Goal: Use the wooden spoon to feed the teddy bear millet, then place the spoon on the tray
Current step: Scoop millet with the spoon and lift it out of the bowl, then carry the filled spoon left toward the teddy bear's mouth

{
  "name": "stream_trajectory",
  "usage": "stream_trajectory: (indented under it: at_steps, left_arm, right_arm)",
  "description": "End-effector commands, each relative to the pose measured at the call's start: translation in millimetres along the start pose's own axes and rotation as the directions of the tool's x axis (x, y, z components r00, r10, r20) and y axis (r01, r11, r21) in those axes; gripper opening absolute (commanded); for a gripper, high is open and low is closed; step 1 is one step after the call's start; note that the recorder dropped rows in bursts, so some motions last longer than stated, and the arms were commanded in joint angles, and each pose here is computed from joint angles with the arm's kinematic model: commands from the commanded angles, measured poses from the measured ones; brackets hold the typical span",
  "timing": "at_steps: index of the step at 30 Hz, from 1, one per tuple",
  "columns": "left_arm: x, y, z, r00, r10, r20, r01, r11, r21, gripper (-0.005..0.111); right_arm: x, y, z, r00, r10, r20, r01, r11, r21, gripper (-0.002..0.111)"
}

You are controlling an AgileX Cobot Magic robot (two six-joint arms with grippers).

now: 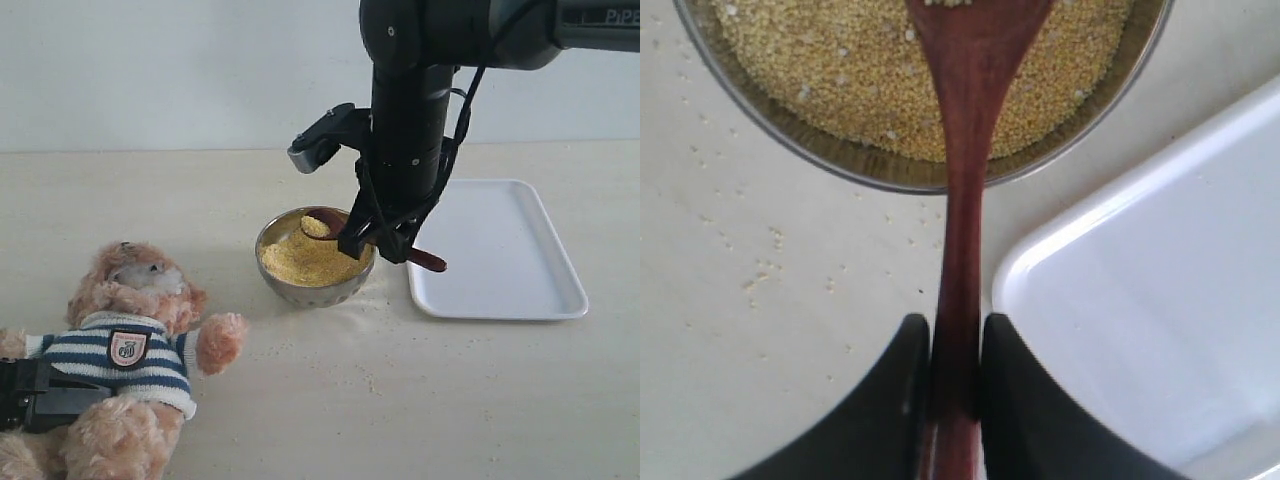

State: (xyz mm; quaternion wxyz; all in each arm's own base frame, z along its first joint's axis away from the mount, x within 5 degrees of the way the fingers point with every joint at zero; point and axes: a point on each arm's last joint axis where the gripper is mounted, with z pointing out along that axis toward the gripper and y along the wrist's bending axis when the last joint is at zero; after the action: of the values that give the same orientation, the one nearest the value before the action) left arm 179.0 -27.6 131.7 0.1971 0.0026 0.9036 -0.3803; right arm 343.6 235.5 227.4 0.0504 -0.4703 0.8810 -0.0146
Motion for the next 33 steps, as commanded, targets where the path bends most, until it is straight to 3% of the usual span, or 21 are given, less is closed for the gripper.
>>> stream_trajectory:
  at_steps: [1, 29, 33]
  left_arm:
    - [-0.1, -1.9, -0.2, 1.0, 0.002, 0.005, -0.002, 1.0, 0.021, 0.007]
    - [-0.1, -1.9, -0.2, 1.0, 0.002, 0.005, -0.002, 1.0, 0.021, 0.007]
    - [-0.1, -1.9, -0.2, 1.0, 0.002, 0.005, -0.002, 1.0, 0.021, 0.007]
  right_arm:
    - [2.1, -0.5, -8.6, 1.0, -0.018, 0.024, 0.019, 1.0, -0.005, 0.014]
    - [2.8, 7.2, -26.8, 0.996, -0.002, 0.088, 0.006, 0.999, -0.05, 0.014]
    - [-0.4, 18.2, -31.3, 0.994, -0.031, 0.104, 0.037, 0.997, -0.061, 0.014]
